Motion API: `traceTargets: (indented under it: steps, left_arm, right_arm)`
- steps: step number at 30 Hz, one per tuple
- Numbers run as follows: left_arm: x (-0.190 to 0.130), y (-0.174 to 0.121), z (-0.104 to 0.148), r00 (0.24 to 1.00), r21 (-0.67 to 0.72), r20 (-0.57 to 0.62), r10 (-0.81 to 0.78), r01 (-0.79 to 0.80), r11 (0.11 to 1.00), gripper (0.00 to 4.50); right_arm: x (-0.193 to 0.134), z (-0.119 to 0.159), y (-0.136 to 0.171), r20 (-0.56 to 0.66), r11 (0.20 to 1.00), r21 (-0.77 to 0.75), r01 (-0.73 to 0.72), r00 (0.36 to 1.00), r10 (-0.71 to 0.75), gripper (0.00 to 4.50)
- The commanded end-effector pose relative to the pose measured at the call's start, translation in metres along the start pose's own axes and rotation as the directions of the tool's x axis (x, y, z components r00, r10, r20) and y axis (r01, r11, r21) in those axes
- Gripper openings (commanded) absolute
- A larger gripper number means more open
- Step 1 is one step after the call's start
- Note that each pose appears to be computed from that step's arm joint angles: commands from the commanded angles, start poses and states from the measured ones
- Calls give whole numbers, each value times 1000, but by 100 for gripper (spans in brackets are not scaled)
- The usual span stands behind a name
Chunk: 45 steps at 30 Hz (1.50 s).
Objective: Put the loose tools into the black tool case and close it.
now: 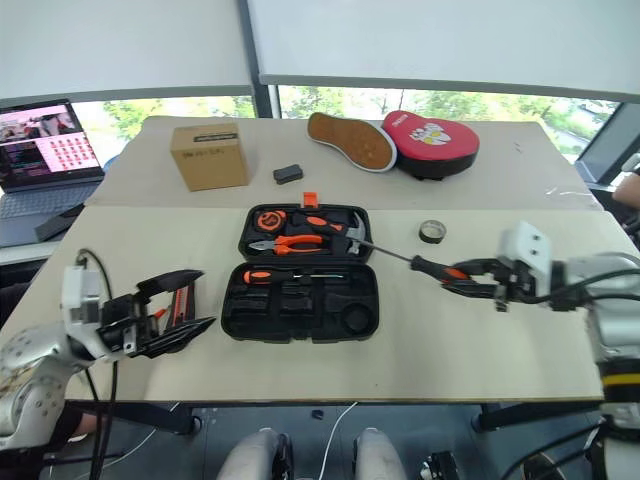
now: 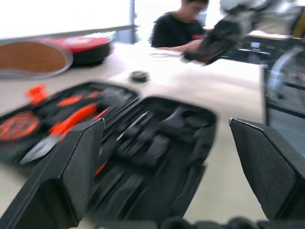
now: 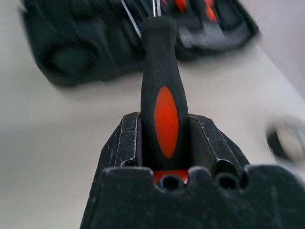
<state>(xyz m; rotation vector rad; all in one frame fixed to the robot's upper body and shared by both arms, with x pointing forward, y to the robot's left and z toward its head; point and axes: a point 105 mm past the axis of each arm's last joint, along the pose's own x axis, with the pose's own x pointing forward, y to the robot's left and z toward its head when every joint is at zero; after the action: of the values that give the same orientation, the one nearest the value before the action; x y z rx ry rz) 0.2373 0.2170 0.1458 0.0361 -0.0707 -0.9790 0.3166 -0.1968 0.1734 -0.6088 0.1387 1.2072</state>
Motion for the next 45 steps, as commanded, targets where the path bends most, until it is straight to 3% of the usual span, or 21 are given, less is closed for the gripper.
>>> traceTargets:
  steps: [1,7,11,18,29,38,39,43,45]
  left_arm:
    - [-11,4,2,998,42,1,62,-62,997,450]
    - [-9,3,3,998,58,3,65,-65,996,450]
    - [-5,-1,4,998,67,7,56,-57,996,450]
    - [-2,-5,2,999,67,1,45,-45,997,450]
    - [3,-6,3,999,75,3,35,-35,997,450]
    - [6,-7,2,999,75,6,33,-33,997,450]
    - [6,-7,2,999,75,7,33,-33,997,450]
    - [5,-7,2,999,73,10,41,-41,996,450]
    - [5,-7,2,999,72,10,44,-44,996,450]
  right_arm:
    - [36,25,-1,3,996,-66,-63,998,63,102]
    - [90,28,8,-75,984,-81,-161,985,155,102]
    - [105,17,7,-157,977,-107,-185,973,167,102]
    - [115,15,6,-189,971,-115,-211,964,188,102]
    - [102,6,0,-262,967,-98,-236,943,204,102]
    - [105,7,-7,-275,985,-27,-173,948,159,102]
    - [105,9,-8,-267,986,-29,-167,951,153,202]
    - [101,32,-7,-190,972,-92,-216,962,196,327]
    - [96,42,-8,-148,968,-110,-227,966,210,327]
